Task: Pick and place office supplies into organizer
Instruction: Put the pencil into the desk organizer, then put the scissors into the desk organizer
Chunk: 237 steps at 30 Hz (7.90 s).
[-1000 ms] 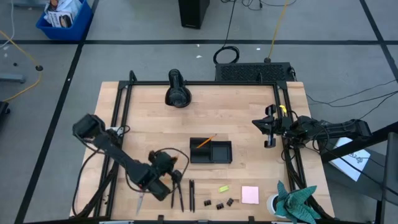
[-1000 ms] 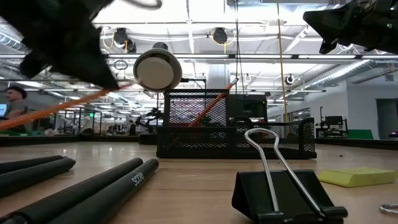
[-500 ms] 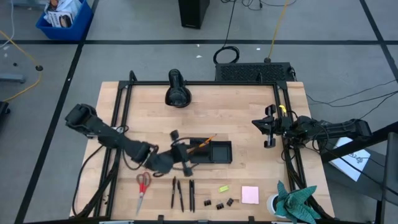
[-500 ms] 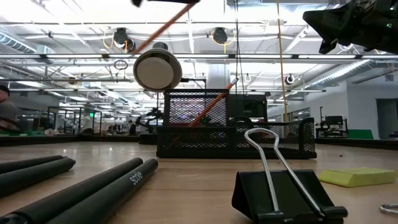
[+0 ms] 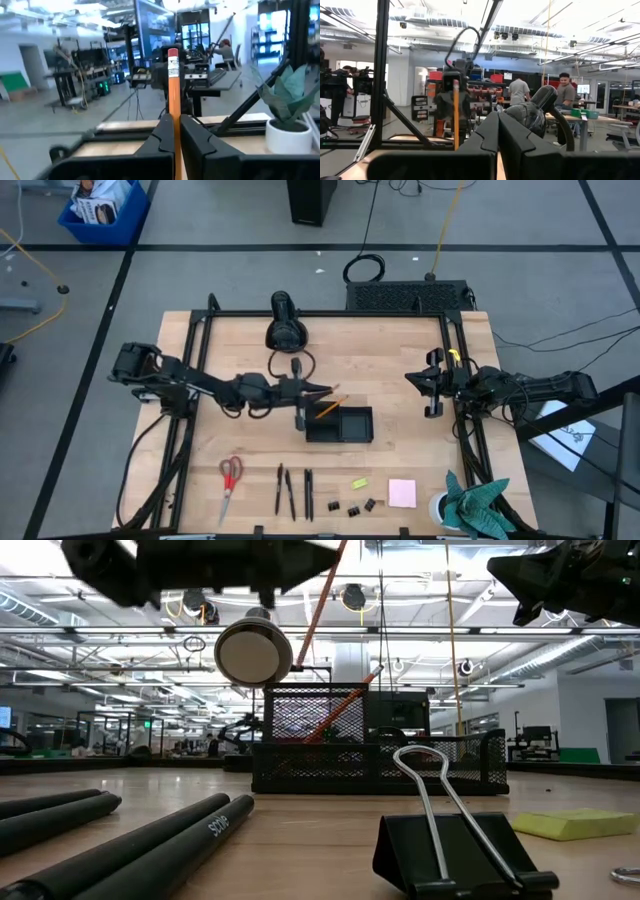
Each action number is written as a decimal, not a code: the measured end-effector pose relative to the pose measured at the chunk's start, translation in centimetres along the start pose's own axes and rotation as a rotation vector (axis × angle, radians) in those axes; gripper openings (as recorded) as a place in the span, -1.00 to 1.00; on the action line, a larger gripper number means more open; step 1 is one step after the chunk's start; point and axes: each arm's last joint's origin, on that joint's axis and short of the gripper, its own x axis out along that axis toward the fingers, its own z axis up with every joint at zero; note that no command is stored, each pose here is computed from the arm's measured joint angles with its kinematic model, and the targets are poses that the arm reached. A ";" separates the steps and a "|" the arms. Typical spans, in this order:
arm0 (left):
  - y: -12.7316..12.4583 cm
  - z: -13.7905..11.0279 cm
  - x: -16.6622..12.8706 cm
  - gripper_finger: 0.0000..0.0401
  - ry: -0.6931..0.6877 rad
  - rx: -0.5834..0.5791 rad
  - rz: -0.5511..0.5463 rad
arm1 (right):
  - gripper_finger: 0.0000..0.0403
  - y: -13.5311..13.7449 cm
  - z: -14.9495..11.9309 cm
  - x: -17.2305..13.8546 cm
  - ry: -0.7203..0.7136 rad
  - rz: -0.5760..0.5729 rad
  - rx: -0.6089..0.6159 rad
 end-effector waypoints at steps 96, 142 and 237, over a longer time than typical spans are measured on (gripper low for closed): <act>-19.7 1.6 -10.9 -0.19 1.386 -0.668 1.062 | -1.00 0.1 -0.2 0.3 0.007 0.003 0.030; -18.5 -2.4 -11.2 -0.19 1.509 -0.875 1.322 | -1.00 0.0 0.0 0.3 -0.014 -0.001 0.029; -17.8 -7.0 -14.4 -0.45 1.371 -0.831 1.142 | -1.00 0.0 0.0 0.3 -0.014 0.002 0.036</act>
